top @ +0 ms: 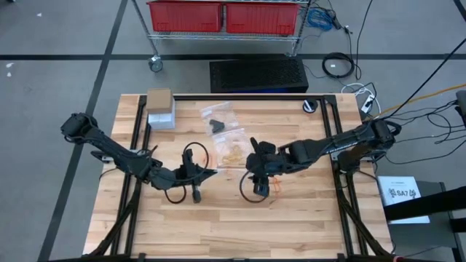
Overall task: Sort rubber bands
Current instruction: Put the bottom orange rubber band into the transparent zip bag
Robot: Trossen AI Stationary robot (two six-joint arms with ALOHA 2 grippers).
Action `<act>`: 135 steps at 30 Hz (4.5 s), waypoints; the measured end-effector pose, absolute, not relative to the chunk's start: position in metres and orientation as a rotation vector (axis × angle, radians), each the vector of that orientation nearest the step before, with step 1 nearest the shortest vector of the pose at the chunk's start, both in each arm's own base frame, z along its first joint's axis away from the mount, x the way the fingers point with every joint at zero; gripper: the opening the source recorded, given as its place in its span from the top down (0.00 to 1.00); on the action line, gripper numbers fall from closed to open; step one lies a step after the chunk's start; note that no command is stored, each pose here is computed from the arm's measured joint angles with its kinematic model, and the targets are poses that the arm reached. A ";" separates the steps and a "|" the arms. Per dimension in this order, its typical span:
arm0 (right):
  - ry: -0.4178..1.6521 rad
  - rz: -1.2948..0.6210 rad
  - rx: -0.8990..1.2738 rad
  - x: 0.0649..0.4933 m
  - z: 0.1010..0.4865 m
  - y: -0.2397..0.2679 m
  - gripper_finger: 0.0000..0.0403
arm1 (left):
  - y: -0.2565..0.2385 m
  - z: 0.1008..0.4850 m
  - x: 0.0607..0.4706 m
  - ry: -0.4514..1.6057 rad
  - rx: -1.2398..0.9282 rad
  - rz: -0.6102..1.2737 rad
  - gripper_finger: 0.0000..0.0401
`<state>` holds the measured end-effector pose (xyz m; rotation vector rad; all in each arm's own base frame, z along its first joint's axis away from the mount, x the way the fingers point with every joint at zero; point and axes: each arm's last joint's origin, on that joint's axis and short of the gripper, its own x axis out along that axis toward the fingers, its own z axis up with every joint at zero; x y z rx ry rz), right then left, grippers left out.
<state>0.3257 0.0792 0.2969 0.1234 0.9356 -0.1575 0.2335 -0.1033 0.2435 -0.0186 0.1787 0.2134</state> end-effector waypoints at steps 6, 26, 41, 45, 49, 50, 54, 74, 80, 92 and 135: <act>0.886 -0.176 0.095 0.326 0.280 0.088 0.61 | -0.103 0.244 0.234 0.178 -0.019 0.214 1.00; 0.766 -0.132 0.067 0.338 0.286 0.083 0.97 | -0.104 0.237 0.241 0.173 -0.047 0.229 1.00; 0.829 -0.217 0.283 0.288 0.320 0.075 0.74 | -0.100 0.243 0.237 0.156 0.009 0.300 1.00; 0.986 -0.317 0.365 0.269 0.311 0.082 0.63 | -0.099 0.242 0.237 0.172 0.016 0.302 1.00; 1.099 -0.429 0.436 0.266 0.291 0.099 0.53 | -0.099 0.242 0.236 0.172 0.016 0.302 1.00; 1.111 -0.447 0.451 0.268 0.284 0.104 0.51 | -0.099 0.242 0.236 0.172 0.016 0.302 1.00; 1.160 -0.568 0.528 0.270 0.251 0.116 0.45 | -0.099 0.242 0.237 0.173 0.015 0.302 1.00; 1.084 -0.839 0.788 0.250 0.136 0.114 0.42 | -0.100 0.240 0.236 0.184 0.019 0.290 1.00; 1.116 -0.865 0.740 0.255 0.125 0.112 0.61 | -0.099 0.239 0.236 0.189 -0.001 0.297 1.00; 1.053 -0.657 0.548 0.293 0.191 0.122 0.99 | -0.098 0.240 0.237 0.185 -0.005 0.298 1.00; 0.833 -0.114 -0.029 0.378 0.286 0.060 0.98 | -0.093 0.239 0.241 0.199 -0.044 0.235 1.00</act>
